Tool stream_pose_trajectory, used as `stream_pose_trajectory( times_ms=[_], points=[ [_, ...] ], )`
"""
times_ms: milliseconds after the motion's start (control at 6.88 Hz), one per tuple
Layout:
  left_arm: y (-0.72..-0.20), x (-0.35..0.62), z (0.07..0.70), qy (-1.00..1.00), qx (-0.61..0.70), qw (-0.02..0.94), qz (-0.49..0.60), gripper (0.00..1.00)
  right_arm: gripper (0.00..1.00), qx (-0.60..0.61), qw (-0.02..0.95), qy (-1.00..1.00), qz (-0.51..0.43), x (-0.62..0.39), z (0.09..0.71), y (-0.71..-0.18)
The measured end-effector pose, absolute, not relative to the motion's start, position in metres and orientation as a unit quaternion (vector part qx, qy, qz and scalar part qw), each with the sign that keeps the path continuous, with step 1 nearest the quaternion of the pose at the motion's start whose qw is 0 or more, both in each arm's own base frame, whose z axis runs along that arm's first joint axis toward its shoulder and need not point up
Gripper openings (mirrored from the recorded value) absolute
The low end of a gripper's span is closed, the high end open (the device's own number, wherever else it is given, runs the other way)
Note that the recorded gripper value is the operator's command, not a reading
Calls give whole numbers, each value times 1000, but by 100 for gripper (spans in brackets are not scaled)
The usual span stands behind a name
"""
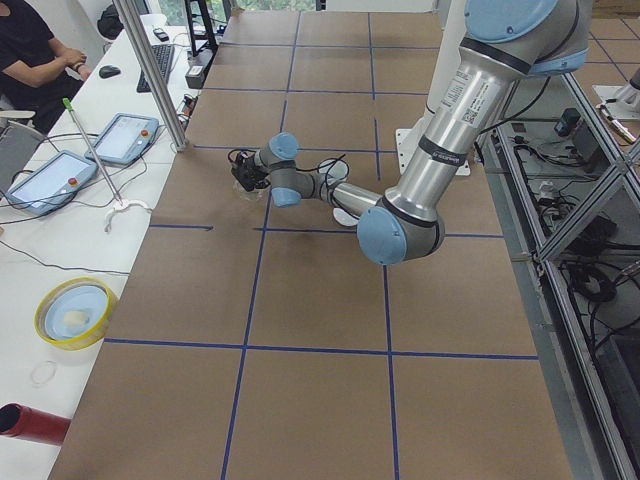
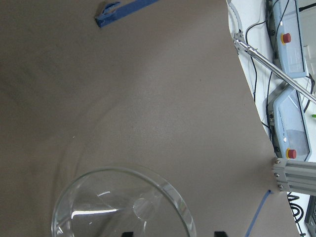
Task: Place funnel on cup
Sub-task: 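Grasp the funnel rim with the left gripper and lift it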
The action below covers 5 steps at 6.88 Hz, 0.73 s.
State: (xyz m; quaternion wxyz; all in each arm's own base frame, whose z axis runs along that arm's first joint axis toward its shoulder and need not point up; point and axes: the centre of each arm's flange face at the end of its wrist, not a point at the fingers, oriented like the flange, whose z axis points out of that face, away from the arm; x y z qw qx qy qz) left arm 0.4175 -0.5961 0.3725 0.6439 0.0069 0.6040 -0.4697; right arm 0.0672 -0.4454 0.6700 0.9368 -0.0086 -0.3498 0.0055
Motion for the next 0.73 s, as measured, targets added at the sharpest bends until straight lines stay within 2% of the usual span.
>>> stream_pose_trajectory(
  times_ms=[145,436,582,727],
  points=[
    [-597,419,372,603,7,644,-470,39,100,-9,937,-350,6,67,670,-445],
    [-598,420,370,604,8,644,-468,32,100,-9,937,-350,6,67,671,-445],
    [-599,421,369,605,8,644,-468,25,100,-9,937,-350,6,67,671,-445],
    [-599,421,368,606,8,644,-467,2,100,-9,937,-350,6,67,670,-445]
  ],
)
